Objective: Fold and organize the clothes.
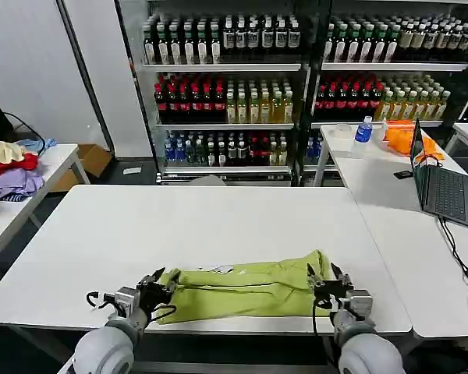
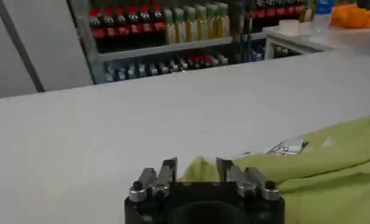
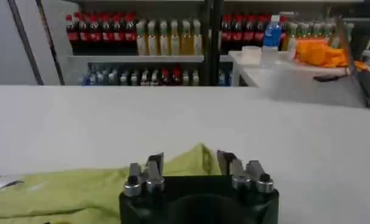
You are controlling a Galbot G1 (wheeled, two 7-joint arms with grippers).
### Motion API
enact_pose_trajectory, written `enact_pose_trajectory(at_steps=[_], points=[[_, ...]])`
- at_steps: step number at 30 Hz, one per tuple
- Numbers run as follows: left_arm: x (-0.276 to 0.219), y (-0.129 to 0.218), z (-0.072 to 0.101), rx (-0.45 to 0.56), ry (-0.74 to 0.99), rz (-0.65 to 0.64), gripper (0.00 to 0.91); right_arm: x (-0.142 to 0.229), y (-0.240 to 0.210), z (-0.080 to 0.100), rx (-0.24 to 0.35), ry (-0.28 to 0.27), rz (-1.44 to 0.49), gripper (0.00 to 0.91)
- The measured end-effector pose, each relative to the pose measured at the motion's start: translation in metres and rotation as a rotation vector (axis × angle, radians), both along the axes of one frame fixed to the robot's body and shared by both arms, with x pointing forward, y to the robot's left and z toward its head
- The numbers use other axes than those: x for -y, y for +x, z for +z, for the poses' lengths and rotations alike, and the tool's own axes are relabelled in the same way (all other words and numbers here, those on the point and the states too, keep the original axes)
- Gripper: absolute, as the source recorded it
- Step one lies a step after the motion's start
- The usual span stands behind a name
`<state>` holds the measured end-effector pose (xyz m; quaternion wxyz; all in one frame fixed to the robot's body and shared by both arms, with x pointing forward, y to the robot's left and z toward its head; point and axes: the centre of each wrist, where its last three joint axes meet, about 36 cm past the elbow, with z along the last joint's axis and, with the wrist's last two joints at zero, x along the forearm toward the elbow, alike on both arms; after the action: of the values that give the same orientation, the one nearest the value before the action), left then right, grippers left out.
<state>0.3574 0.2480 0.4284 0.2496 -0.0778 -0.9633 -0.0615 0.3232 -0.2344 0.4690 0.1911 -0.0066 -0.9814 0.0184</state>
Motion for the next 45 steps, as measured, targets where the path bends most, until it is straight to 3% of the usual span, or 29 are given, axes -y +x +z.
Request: enact_pose_trajectory(at_steps=[16,17,18,20,33,35,36,38,39,45], points=[[0.035,-0.014,-0.018,-0.059,-0.145,0.16,0.907,0.009,-0.04,0.014,0.004,-0.043,-0.046,0.907],[0.037,-0.013,-0.019,-0.061,-0.153,0.168,0.534,0.008,-0.042,0.015,0.004,-0.043,-0.047,0.907],[0.039,-0.012,-0.021,-0.063,-0.161,0.179,0.312,0.008,-0.043,0.015,0.004,-0.045,-0.047,0.907],[0.042,-0.011,-0.023,-0.068,-0.174,0.195,0.03,0.008,-0.046,0.016,0.004,-0.047,-0.048,0.907],[0.055,-0.014,-0.034,-0.082,-0.252,0.244,0.02,0.01,-0.052,0.022,0.011,-0.051,-0.056,0.907],[0.055,-0.016,-0.035,-0.085,-0.263,0.245,0.091,0.01,-0.053,0.023,0.013,-0.052,-0.057,0.907],[0.055,-0.017,-0.035,-0.087,-0.267,0.245,0.202,0.01,-0.053,0.023,0.013,-0.052,-0.058,0.907],[0.054,-0.019,-0.035,-0.091,-0.277,0.242,0.141,0.011,-0.053,0.024,0.016,-0.054,-0.059,0.907],[0.053,-0.02,-0.034,-0.094,-0.281,0.241,0.03,0.011,-0.054,0.025,0.016,-0.054,-0.059,0.907],[0.048,-0.026,-0.035,-0.102,-0.307,0.244,0.03,0.012,-0.054,0.025,0.016,-0.056,-0.063,0.907]])
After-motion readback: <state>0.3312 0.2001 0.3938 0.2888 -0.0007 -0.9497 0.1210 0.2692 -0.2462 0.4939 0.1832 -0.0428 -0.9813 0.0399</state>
